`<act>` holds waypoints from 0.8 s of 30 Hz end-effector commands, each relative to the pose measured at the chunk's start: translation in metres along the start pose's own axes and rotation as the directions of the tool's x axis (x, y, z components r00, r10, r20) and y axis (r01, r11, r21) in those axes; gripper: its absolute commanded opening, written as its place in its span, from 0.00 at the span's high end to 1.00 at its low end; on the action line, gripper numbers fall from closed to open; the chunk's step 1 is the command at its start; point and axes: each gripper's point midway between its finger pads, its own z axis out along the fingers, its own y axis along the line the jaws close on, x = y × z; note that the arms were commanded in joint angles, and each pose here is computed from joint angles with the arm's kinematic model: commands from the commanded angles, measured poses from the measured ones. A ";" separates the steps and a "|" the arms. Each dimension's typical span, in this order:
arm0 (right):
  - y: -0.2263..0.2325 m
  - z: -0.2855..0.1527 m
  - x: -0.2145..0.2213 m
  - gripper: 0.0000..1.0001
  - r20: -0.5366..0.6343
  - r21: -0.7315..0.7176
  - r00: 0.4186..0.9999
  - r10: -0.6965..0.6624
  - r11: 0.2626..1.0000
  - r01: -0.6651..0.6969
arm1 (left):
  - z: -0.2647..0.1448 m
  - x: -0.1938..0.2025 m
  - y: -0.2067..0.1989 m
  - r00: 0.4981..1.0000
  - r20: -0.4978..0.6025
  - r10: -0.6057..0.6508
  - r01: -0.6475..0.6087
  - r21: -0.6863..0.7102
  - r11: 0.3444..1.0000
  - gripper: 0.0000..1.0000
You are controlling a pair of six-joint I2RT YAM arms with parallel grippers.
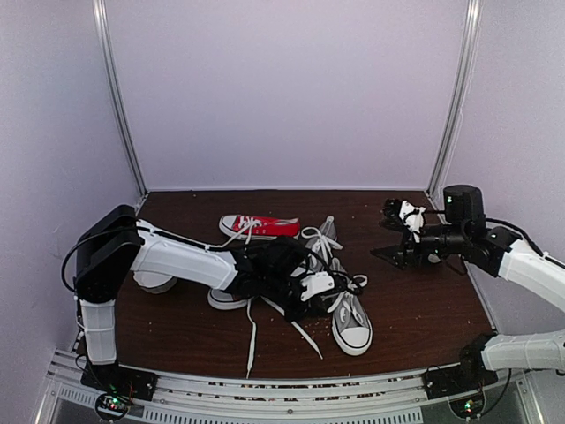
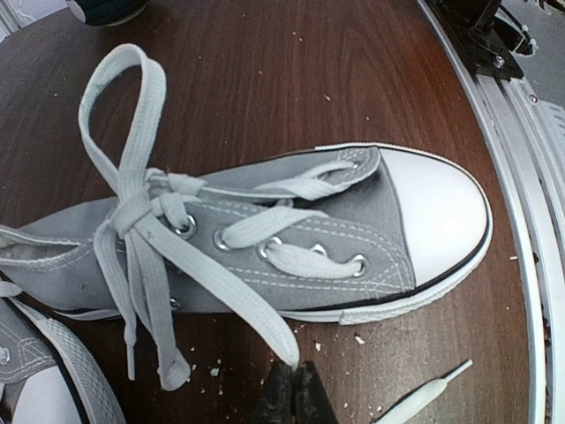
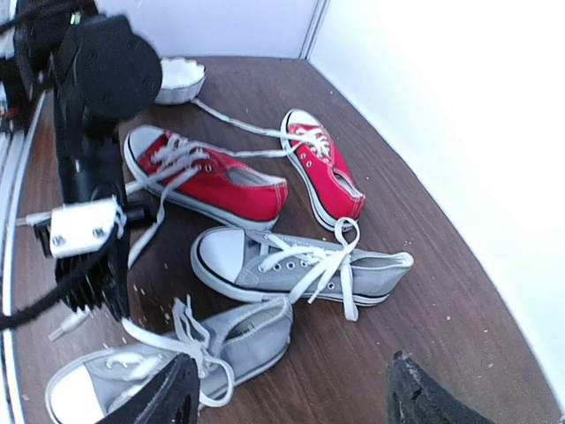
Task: Tie the shoes
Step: Pull the crossed shoelace on the shoe, then adjust the loops with the shoelace on the shoe.
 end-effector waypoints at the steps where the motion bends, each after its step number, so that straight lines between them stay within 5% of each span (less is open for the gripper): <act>1: 0.015 0.001 0.053 0.27 -0.247 -0.125 0.918 -0.310 0.950 0.288 | 0.001 -0.010 -0.005 0.999 0.027 0.036 -0.037 0.027 0.999 1.00; 2: 0.021 0.004 0.063 0.27 -0.278 -0.165 0.897 -0.343 0.937 0.307 | -0.001 -0.012 -0.009 0.998 0.036 0.045 -0.047 0.045 0.998 1.00; 6: 0.030 0.012 0.092 0.25 -0.374 -0.259 0.841 -0.391 0.915 0.310 | -0.016 -0.021 -0.021 0.991 0.091 0.095 -0.102 0.081 0.991 0.71; 9: 0.028 0.021 0.096 0.25 -0.398 -0.295 0.831 -0.390 0.911 0.287 | -0.030 -0.017 -0.023 0.990 0.079 0.119 -0.125 0.084 0.989 0.58; 14: 0.038 0.033 0.108 0.25 -0.455 -0.384 0.803 -0.385 0.898 0.213 | -0.038 0.005 0.023 0.996 -0.038 0.075 -0.079 -0.097 0.992 0.35; 24: 0.046 0.050 0.111 0.31 -0.408 -0.419 0.827 -0.388 0.884 0.208 | -0.012 0.017 0.064 0.995 -0.090 0.051 -0.067 -0.190 0.979 0.27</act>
